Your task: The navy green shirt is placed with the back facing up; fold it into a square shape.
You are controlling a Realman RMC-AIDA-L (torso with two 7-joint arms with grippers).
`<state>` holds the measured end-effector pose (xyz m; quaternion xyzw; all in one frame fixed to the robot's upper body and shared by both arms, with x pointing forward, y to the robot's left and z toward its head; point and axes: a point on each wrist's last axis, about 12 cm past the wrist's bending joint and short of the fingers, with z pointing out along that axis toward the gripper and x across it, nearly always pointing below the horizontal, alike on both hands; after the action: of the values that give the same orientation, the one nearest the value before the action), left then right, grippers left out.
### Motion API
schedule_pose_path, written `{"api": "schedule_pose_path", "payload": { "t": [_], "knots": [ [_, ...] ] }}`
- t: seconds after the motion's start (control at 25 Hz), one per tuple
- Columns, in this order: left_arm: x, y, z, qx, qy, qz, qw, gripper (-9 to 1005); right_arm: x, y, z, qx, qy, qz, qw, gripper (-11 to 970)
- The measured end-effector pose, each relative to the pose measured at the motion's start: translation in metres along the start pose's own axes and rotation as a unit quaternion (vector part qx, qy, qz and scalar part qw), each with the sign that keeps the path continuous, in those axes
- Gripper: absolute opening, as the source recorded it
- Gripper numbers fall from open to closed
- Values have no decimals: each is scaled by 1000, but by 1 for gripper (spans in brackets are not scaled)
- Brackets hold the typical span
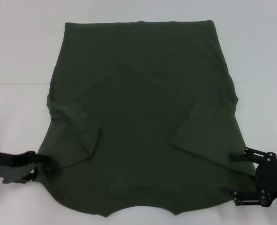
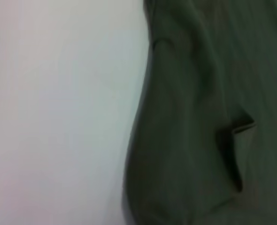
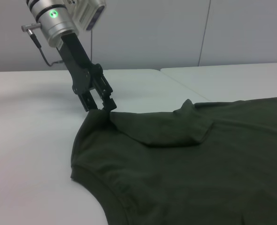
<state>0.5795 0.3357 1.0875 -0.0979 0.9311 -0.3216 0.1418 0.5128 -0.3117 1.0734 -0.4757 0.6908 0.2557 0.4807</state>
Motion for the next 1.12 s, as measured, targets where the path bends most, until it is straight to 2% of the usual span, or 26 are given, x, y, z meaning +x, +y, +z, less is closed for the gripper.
{"api": "schedule_pose_path", "payload": {
  "t": [0.16, 0.28, 0.68, 0.8, 0.88, 0.96, 1.12],
  "knots": [
    [-1, 1, 1, -19, 4, 10, 1000, 816, 0, 0, -1, 2, -2, 2, 1000, 940],
    [-1, 2, 1, -23, 0, 6, 1000, 621, 0, 0, -1, 2, -2, 3, 1000, 940],
    [0, 3, 2, -24, 3, 8, 1000, 139, 0, 1, -2, 3, -5, 4, 1000, 941],
    [0, 3, 2, -24, 4, 9, 1000, 116, 1, 1, -3, 4, -5, 10, 1000, 941],
    [0, 3, 2, -24, 5, 10, 1000, 101, 0, 0, -4, 8, -6, 33, 999, 941],
    [1, 3, 2, -24, 5, 14, 1000, 90, -3, -5, -8, 13, -8, 79, 997, 941],
    [2, 3, 2, -22, 5, 25, 999, 79, -28, -26, -29, 18, 13, 227, 974, 940]
  ]
}}
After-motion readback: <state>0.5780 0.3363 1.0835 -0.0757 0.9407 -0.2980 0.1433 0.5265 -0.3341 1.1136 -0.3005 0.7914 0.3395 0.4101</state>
